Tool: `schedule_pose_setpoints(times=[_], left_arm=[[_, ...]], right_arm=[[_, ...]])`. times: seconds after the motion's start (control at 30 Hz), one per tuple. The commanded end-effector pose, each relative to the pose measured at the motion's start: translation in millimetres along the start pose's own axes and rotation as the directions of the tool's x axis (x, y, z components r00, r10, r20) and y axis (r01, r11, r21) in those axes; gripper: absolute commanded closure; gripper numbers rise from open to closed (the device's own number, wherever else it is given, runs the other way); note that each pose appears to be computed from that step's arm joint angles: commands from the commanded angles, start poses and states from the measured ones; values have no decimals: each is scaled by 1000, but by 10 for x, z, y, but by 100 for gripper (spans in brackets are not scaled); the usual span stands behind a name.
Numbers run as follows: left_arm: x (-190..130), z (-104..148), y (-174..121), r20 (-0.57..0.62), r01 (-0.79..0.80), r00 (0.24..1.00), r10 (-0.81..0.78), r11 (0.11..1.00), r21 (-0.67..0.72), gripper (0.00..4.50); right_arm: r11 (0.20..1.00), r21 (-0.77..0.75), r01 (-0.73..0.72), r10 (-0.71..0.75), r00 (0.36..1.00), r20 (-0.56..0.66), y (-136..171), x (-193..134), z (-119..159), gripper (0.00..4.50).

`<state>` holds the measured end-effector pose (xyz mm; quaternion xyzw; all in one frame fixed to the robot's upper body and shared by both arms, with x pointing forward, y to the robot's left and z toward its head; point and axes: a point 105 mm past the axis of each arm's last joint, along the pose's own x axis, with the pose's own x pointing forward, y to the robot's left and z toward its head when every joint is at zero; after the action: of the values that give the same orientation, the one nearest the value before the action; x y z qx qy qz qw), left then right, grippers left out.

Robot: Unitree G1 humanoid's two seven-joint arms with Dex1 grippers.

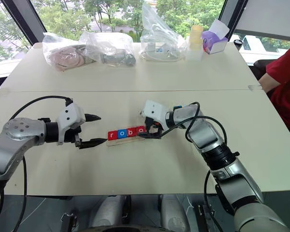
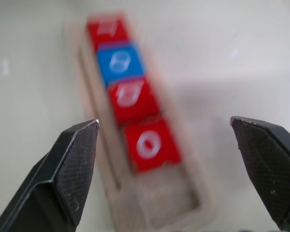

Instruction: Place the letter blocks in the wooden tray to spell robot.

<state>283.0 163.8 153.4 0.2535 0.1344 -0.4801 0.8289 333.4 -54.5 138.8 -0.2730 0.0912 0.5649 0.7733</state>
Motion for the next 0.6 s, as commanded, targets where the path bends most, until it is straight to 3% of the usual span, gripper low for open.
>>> schedule_pose_setpoints(times=[0.03,0.13,0.27,0.43,0.6], left_arm=[[-49,127,-2,40,-10,999,9,1000,28,0],[-43,312,-11,137,7,990,-5,1000,-9,0],[15,464,-13,202,29,979,-27,1000,-8,0],[217,587,40,242,28,970,-34,999,30,0],[385,679,93,268,43,962,-58,997,64,0]], right_arm=[[994,80,79,-87,991,99,-110,-202,124,2],[916,244,318,-344,936,75,-472,-522,-1,2],[725,380,574,-596,800,-71,-694,-765,-253,2],[478,469,743,-740,628,-241,-639,-727,-504,2],[400,476,783,-774,567,-282,-581,-595,-546,2]])
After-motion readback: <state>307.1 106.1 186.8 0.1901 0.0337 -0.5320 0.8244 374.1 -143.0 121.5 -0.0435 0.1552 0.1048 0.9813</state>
